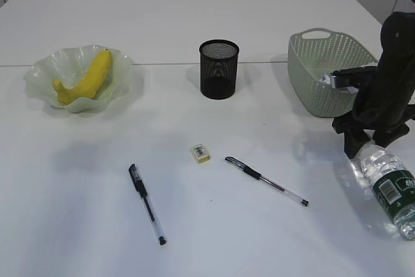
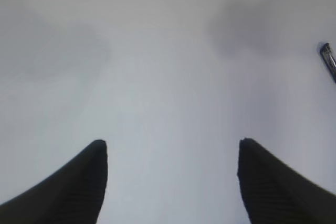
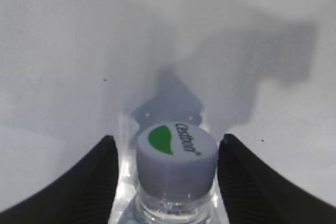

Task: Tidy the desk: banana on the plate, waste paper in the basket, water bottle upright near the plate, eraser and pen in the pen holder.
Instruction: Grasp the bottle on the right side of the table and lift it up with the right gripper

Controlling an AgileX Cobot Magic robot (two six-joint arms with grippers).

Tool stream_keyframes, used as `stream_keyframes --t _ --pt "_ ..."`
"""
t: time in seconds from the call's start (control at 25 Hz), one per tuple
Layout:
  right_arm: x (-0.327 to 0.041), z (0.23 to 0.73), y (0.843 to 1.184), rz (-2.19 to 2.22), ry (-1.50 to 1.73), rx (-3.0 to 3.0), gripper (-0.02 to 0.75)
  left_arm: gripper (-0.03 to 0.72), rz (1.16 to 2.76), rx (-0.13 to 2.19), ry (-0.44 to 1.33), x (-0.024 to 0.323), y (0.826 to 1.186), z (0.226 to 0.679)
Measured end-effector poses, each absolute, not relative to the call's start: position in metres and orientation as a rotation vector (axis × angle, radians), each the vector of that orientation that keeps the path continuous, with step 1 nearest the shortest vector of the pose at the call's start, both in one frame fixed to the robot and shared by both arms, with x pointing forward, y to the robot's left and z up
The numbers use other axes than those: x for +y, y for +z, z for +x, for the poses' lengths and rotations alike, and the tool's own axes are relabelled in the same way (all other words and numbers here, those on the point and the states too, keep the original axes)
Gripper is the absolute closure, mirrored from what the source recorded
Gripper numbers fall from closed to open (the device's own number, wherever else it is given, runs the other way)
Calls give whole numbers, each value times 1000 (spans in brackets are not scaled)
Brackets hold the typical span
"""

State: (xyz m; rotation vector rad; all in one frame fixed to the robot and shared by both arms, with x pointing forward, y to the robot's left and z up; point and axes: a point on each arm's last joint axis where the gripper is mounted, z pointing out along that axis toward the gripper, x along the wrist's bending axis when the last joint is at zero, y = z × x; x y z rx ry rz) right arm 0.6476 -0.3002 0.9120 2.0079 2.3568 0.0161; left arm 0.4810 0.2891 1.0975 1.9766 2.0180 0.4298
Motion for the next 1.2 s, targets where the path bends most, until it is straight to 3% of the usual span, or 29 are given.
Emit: stream_keyframes --t 0.24,0.8,1.2 --pt "-300 648 912 2008 16 2357 444 130 1977 2018 430 289 1098 481" --pt "-300 653 923 2002 26 2351 486 130 1979 2020 430 289 1097 481" --pt "-300 645 982 1957 124 2295 486 130 1979 2020 430 289 1097 481"
